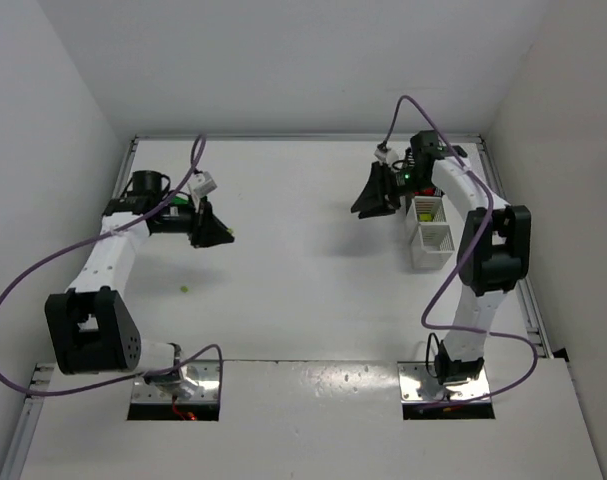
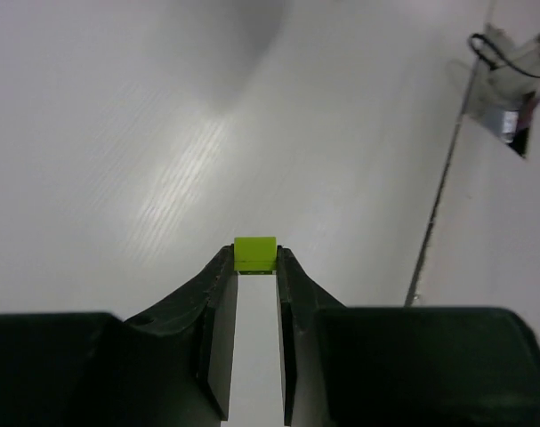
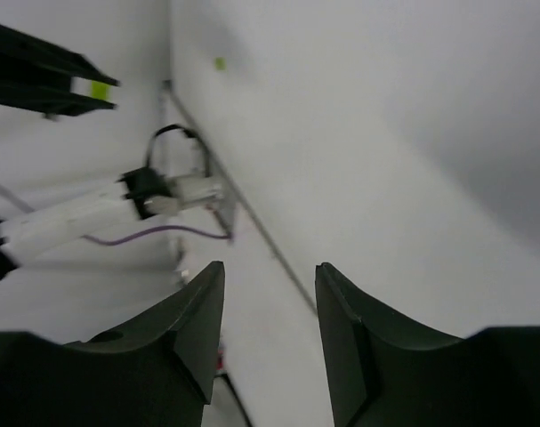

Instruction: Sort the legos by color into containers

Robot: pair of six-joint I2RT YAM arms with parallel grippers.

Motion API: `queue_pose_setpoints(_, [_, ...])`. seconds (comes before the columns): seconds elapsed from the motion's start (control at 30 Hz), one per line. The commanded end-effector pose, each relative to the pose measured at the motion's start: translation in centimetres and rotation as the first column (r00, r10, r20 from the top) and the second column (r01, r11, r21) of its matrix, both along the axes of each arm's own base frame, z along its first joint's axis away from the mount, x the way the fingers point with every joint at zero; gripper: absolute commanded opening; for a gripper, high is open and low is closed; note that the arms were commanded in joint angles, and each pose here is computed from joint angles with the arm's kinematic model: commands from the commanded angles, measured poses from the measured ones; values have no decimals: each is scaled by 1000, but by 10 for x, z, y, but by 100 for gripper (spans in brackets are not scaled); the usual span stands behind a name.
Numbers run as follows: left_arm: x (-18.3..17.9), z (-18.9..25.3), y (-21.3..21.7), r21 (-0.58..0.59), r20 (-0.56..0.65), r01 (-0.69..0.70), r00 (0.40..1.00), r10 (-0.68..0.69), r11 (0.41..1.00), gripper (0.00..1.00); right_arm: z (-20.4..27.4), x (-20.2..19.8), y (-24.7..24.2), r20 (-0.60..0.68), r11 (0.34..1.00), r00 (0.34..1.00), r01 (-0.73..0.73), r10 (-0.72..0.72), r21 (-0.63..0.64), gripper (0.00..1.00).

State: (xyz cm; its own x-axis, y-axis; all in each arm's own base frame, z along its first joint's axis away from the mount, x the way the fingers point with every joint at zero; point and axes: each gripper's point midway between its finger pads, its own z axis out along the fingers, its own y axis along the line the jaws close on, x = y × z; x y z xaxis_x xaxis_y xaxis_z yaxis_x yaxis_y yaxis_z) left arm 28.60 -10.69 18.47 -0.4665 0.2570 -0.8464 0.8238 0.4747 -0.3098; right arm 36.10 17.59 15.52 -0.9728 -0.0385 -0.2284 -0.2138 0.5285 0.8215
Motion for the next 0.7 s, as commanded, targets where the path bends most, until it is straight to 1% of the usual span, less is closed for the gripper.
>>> queue_pose_setpoints(0.0, [-7, 37, -52, -196, 95, 208, 977, -193, 958, 8, 57, -23, 46, -61, 946, 993, -81, 105, 315, 46])
queue_pose_setpoints(0.03, [-8, 41, -59, -195, 105, 231, 971, -214, 953, 8, 63, -26, 53, -107, 928, 986, -79, 126, 363, 47])
queue_pose_setpoints(0.07, [-10, 44, -71, -197, 119, 266, 962, -246, 944, 8, 60, -28, 59, -144, 919, 979, -80, 145, 385, 47])
queue_pose_setpoints(0.1, [-5, 42, -74, -173, 123, 254, 964, -235, 952, 8, 55, -35, 68, -190, 911, 966, -87, 176, 402, 48])
queue_pose_setpoints(0.13, [-2, 46, -78, -164, 138, 251, 963, -230, 954, 8, 61, -37, 73, -245, 900, 949, -78, 199, 430, 48])
queue_pose_setpoints(0.17, [3, 58, -88, -163, 180, 253, 958, -223, 954, 8, 60, -36, 78, -235, 890, 947, -95, 218, 445, 48])
queue_pose_setpoints(0.2, [7, 55, -90, -148, 185, 228, 962, -200, 962, 8, 57, -39, 87, -257, 880, 932, -112, 254, 462, 48])
queue_pose_setpoints(0.3, [15, 74, -105, -144, 264, 210, 950, -167, 967, 8, 60, -34, 105, -260, 868, 919, -145, 296, 475, 48])
queue_pose_setpoints(0.43, [17, 86, -121, -170, 296, 218, 941, -161, 961, 8, 68, -33, 119, -250, 855, 909, -179, 333, 487, 48])
queue_pose_setpoints(0.53, [10, 81, -133, -173, 288, 241, 940, -185, 955, 8, 75, -32, 133, -221, 844, 906, -217, 362, 491, 48])
queue_pose_setpoints(0.57, [11, 85, -132, -169, 305, 233, 936, -174, 958, 8, 79, -33, 139, -207, 838, 904, -235, 375, 493, 50])
queue_pose_setpoints(0.67, [5, 82, -139, -168, 310, 242, 933, -182, 956, 8, 87, -35, 147, -195, 825, 895, -262, 402, 501, 51])
